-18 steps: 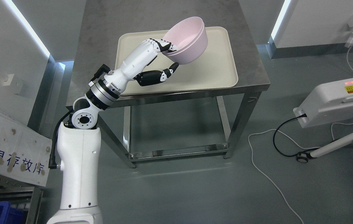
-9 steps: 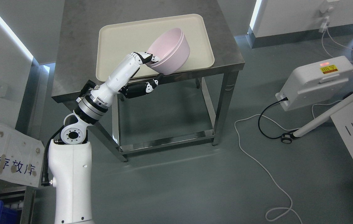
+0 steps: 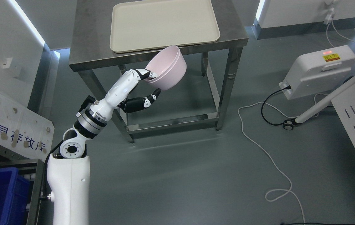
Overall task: Stack pink IKEA bowls on left shelf middle
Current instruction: 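Hold the stacked bowls in the left hand while turning toward the blue-bin shelf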
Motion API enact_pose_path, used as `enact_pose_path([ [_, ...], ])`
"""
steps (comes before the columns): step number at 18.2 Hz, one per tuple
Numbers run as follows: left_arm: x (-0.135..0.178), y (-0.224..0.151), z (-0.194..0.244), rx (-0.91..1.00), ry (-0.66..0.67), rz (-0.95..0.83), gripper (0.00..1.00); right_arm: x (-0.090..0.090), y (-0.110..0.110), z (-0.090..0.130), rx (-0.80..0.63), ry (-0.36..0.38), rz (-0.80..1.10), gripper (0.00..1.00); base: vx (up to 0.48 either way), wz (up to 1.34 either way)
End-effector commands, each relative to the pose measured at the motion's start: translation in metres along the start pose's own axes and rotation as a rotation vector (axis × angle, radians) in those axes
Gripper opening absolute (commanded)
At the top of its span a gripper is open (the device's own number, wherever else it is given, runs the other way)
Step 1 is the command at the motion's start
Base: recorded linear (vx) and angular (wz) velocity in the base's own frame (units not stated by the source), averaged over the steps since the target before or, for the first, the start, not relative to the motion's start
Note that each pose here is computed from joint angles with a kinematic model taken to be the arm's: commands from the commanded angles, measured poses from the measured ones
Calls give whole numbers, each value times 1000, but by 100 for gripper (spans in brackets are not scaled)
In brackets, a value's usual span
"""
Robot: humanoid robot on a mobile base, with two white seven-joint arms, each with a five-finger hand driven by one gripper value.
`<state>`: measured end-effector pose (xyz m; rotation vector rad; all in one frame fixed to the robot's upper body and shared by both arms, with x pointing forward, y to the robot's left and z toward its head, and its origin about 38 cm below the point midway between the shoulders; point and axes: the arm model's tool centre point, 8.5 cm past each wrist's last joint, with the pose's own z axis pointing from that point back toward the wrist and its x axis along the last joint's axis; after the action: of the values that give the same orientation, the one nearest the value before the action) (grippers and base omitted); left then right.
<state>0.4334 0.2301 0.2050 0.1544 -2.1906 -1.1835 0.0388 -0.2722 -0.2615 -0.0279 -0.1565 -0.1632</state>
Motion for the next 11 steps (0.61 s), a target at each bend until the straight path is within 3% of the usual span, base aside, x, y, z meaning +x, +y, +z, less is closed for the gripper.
enact_pose_path([
  [1,-1,-9,48,-16,78,-9,9,2,-11,1,-18,-2,4,100,-227,18],
  [11,1,0,81,25,130,-25,11,2,-11,1,-18,-2,4,100,-276,139],
])
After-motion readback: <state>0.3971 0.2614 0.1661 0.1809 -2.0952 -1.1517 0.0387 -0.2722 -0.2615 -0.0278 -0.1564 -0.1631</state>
